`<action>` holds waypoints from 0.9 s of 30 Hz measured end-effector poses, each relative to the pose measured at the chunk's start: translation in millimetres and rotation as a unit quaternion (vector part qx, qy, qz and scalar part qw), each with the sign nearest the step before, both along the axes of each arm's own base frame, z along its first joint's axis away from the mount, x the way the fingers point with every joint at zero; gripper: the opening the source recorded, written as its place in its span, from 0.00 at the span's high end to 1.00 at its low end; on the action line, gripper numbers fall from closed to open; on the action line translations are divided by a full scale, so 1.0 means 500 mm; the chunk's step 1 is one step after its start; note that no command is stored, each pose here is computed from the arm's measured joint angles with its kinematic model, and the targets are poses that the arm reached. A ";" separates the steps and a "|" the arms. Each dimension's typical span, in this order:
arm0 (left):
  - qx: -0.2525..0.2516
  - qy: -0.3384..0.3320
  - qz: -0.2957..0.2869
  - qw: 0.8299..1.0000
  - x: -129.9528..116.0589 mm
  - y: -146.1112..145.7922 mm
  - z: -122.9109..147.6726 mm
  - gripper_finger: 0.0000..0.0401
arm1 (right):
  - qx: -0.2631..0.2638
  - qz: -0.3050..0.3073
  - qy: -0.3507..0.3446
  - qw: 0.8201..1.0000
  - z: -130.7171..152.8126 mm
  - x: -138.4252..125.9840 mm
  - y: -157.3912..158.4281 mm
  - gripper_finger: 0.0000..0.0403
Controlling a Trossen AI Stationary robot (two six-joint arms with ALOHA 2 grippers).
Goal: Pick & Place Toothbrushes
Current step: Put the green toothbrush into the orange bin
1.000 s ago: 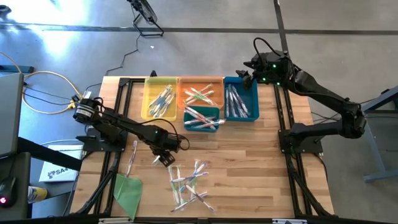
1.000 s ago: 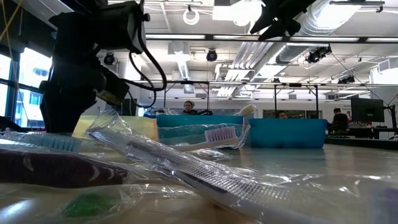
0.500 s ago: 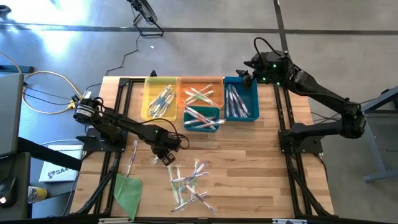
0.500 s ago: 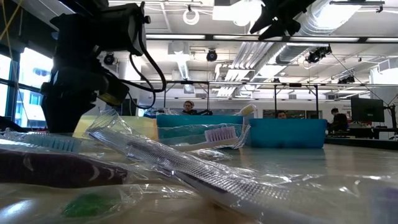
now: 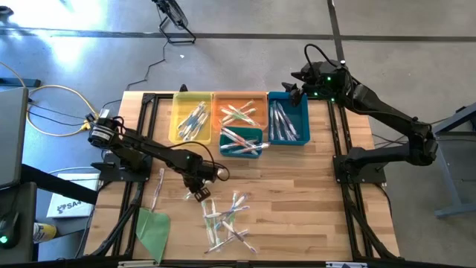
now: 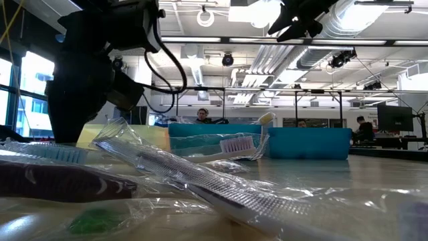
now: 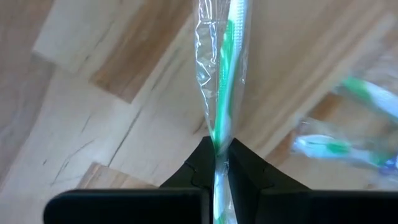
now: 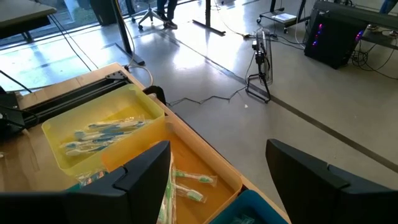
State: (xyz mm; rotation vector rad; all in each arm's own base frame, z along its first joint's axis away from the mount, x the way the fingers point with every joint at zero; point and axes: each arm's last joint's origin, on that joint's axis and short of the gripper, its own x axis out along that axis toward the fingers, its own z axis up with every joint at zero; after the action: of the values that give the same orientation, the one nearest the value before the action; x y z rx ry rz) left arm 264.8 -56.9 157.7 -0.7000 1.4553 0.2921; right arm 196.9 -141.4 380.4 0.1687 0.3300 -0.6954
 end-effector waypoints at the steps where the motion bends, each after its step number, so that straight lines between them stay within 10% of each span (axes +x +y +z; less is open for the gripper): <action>1: -0.001 -0.003 -0.007 1.000 0.002 0.000 0.003 0.96 | 0.000 0.000 0.000 1.000 0.000 0.000 0.000 0.36; 27: 0.061 -0.155 -0.120 0.979 0.038 0.106 0.206 0.96 | 0.002 0.009 -0.003 1.000 0.001 -0.001 0.002 0.36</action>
State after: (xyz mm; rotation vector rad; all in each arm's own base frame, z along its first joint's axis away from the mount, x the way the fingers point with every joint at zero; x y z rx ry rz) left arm 283.9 -3.9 260.9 -0.4412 1.1969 0.0792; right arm 196.7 -140.5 380.9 0.1719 0.3275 -0.6765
